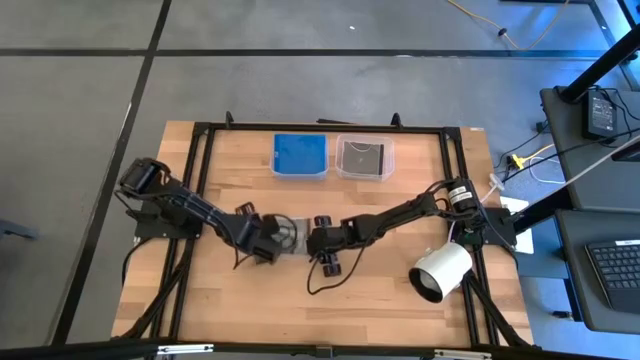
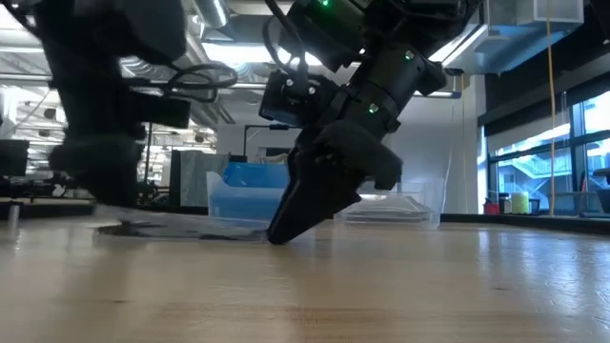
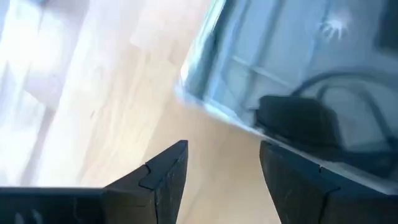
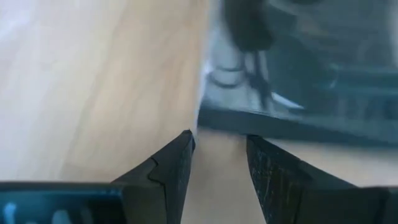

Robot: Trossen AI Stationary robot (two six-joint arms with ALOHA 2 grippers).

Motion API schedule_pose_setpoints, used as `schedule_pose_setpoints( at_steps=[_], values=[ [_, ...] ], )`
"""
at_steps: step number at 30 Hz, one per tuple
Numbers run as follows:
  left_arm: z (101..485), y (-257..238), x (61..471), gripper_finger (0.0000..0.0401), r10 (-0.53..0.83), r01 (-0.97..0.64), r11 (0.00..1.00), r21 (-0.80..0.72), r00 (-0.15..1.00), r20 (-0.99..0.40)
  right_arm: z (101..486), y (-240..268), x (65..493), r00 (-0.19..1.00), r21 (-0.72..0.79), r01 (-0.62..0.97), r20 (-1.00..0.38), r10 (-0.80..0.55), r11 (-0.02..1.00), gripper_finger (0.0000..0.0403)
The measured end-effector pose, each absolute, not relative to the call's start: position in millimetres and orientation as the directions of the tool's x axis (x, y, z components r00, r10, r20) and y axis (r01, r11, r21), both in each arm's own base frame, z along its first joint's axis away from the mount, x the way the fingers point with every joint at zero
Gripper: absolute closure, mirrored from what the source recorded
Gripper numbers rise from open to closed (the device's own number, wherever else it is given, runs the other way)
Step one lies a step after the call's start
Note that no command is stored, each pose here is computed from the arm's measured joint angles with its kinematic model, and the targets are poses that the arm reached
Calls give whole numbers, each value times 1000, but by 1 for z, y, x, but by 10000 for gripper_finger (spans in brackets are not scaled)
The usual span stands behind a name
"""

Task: Pick & place jewel cases by type
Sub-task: Put the black CD case into the transparent bin

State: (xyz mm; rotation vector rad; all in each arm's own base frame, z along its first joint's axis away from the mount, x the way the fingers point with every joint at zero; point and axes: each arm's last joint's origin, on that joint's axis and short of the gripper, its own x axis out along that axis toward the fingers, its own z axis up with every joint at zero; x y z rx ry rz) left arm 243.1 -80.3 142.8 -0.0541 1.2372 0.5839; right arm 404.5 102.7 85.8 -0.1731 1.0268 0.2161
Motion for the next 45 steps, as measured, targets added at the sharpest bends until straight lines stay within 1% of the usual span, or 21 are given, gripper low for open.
schedule_pose_setpoints(
  at_steps=[3,7,10,15,21,29,32,37,41,45],
  values=[
    [130,-78,234,203,384,-528,826,195,276,-881,86,104,404,497,-32,-272,-860,112,962,240],
    [118,-76,224,204,379,-543,825,161,320,-868,86,103,405,498,-26,-269,-859,116,963,240],
    [117,-75,223,204,386,-543,823,166,322,-864,86,101,405,499,-15,-247,-859,114,969,240],
    [121,-76,222,207,360,-485,858,168,335,-871,86,100,406,504,10,-177,-858,99,984,240],
    [123,-81,219,209,344,-458,874,163,347,-873,88,99,405,508,29,-100,-858,76,995,240],
    [124,-92,220,210,217,-433,900,45,357,-908,102,96,399,486,7,-91,-873,50,996,240],
    [124,-94,221,210,197,-424,906,23,373,-907,102,96,399,484,8,-82,-874,47,997,240],
    [124,-96,222,211,170,-413,911,-2,379,-910,101,95,398,483,31,-21,-875,37,999,240],
    [124,-96,222,212,172,-414,910,-2,382,-908,101,95,398,482,48,21,-876,32,999,240],
    [124,-96,223,212,177,-416,909,0,387,-905,101,95,399,493,45,25,-870,27,999,240]
  ],
)
